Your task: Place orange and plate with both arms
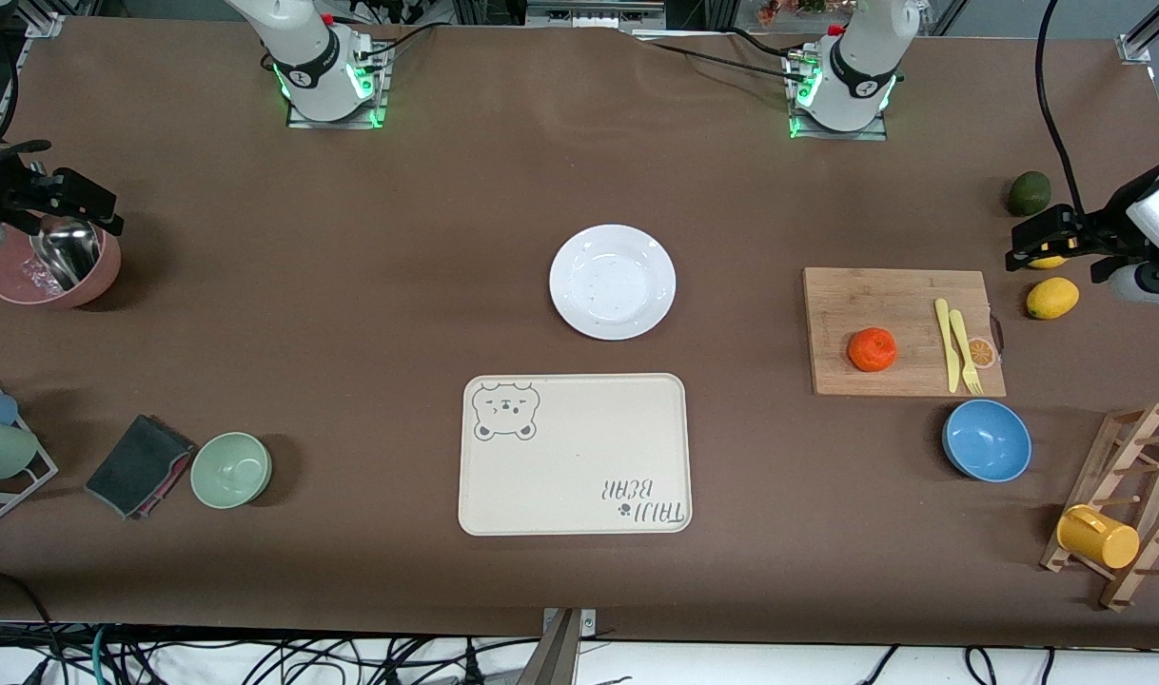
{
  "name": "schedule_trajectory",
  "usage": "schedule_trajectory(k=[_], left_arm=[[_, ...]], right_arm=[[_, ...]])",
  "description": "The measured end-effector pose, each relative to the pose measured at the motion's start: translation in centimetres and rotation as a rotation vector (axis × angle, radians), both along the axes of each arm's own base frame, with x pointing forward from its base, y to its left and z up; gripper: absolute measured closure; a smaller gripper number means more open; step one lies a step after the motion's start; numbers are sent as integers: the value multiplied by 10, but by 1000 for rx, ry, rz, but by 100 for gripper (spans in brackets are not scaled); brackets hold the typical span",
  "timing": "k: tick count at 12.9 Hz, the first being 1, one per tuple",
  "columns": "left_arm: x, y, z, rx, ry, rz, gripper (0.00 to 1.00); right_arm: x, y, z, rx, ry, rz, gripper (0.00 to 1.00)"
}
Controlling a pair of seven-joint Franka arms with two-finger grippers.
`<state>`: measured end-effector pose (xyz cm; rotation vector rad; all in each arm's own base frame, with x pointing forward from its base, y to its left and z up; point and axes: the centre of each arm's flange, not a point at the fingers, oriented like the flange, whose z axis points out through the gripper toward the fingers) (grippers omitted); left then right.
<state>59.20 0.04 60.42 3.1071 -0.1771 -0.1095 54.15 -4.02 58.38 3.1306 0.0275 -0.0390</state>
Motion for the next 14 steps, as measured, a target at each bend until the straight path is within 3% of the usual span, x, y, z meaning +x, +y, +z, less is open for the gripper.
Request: schedule_trajectory(k=[14], left_arm=[[3,-4,-7,-5,13,-40,0]], right_arm=[[0,27,0,-2,7,46,0]])
